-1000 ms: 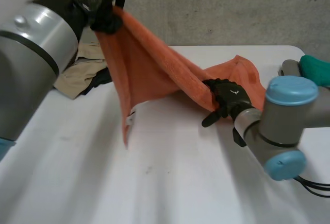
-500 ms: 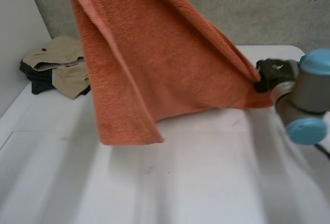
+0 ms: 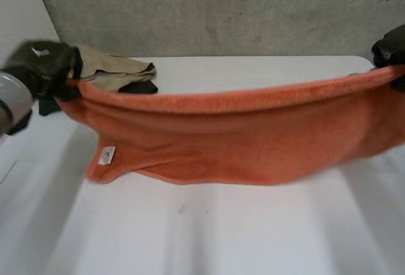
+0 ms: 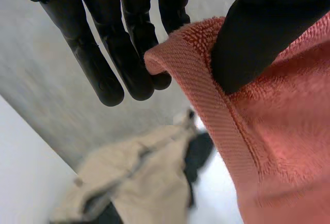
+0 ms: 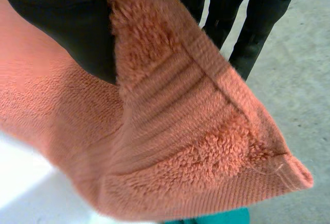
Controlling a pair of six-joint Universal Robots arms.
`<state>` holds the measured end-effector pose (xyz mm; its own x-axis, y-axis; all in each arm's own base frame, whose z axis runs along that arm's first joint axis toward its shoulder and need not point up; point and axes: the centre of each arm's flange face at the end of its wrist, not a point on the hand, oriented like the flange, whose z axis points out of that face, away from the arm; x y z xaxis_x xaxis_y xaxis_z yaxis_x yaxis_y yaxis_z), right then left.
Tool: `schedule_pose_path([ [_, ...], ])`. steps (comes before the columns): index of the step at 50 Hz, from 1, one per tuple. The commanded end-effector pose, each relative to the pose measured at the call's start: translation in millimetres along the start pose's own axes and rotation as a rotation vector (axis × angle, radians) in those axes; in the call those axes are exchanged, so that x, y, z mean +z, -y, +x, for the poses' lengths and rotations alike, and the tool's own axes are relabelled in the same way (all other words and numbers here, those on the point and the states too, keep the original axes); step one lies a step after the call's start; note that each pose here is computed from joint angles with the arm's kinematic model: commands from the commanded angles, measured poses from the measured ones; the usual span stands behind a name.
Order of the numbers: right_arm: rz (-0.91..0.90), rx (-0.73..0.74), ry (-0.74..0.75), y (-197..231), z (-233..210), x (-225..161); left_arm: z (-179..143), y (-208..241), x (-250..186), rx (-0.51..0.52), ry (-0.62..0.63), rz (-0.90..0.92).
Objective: Fold the laundry.
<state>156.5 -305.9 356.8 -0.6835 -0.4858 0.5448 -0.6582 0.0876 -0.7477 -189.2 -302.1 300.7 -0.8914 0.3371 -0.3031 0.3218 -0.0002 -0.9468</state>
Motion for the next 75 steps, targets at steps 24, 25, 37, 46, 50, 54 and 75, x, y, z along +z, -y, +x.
schedule_pose_path([
  [24, 0.806, 0.190, -0.568, 88, 57, 109, -43, 81, 138, 0.060, 0.379, 0.839],
  [25, 0.761, 0.194, -0.529, 78, 49, 116, -42, 74, 139, 0.058, 0.373, 0.814],
  [37, 0.223, 0.224, -0.177, -37, -42, 182, 10, -40, 134, 0.044, 0.202, 0.456],
  [46, -0.123, 0.180, 0.030, -111, -99, 169, 45, -109, 67, 0.145, 0.044, 0.141],
  [50, -0.166, 0.148, 0.066, -109, -106, 132, 46, -118, 14, 0.245, 0.000, -0.025],
  [54, -0.137, 0.008, 0.056, -87, -103, 69, 38, -122, -40, 0.341, -0.028, -0.196],
  [75, -0.263, -0.173, 0.108, -123, -97, 80, 46, -120, -11, 0.521, -0.181, -0.161],
])
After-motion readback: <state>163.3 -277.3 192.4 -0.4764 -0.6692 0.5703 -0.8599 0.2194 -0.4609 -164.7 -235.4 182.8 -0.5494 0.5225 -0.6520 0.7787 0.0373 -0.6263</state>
